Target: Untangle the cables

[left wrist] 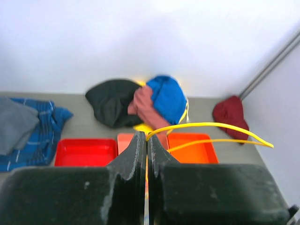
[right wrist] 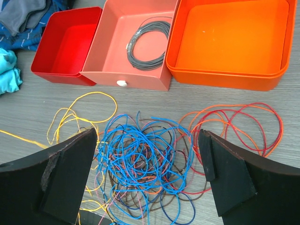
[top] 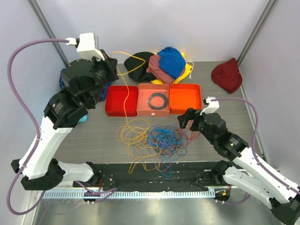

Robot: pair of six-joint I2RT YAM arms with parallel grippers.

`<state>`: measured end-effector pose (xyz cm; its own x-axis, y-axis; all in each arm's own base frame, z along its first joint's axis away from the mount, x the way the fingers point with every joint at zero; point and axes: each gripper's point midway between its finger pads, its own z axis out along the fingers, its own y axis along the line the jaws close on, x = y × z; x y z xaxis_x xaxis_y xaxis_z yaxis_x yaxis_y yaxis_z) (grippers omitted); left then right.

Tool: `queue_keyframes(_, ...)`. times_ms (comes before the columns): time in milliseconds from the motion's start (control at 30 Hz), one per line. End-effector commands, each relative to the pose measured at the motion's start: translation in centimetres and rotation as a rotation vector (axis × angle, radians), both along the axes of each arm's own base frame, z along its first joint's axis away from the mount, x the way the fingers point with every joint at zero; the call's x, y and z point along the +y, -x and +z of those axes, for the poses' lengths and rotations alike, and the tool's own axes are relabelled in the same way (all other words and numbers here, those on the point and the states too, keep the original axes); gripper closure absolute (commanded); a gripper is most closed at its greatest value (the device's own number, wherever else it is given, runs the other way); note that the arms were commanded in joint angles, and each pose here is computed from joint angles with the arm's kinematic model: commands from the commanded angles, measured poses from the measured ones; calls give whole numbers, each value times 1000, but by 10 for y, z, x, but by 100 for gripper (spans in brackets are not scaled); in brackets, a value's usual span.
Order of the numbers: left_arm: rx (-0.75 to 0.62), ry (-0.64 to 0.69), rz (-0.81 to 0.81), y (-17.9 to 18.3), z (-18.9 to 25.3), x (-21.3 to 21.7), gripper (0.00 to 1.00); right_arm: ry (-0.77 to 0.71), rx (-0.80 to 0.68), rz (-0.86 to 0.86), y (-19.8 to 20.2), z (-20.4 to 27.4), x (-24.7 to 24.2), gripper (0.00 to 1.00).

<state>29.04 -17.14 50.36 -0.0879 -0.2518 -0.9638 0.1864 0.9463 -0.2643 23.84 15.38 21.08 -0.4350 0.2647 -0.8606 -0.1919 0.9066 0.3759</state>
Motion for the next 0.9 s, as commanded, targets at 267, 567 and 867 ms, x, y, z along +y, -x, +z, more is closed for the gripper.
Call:
queue_keyframes(267, -188, -75, 185, -13, 77, 32, 100, -49, -58, 9, 3, 32, 1, 1)
queue_keyframes(567, -296, -2, 198, -10, 129, 36, 100, -76, -61, 76, 4, 33, 14, 1)
queue_keyframes(867, -265, 34, -9, -9, 118, -17, 100, -208, -61, 346, 13, 49, 88, 1)
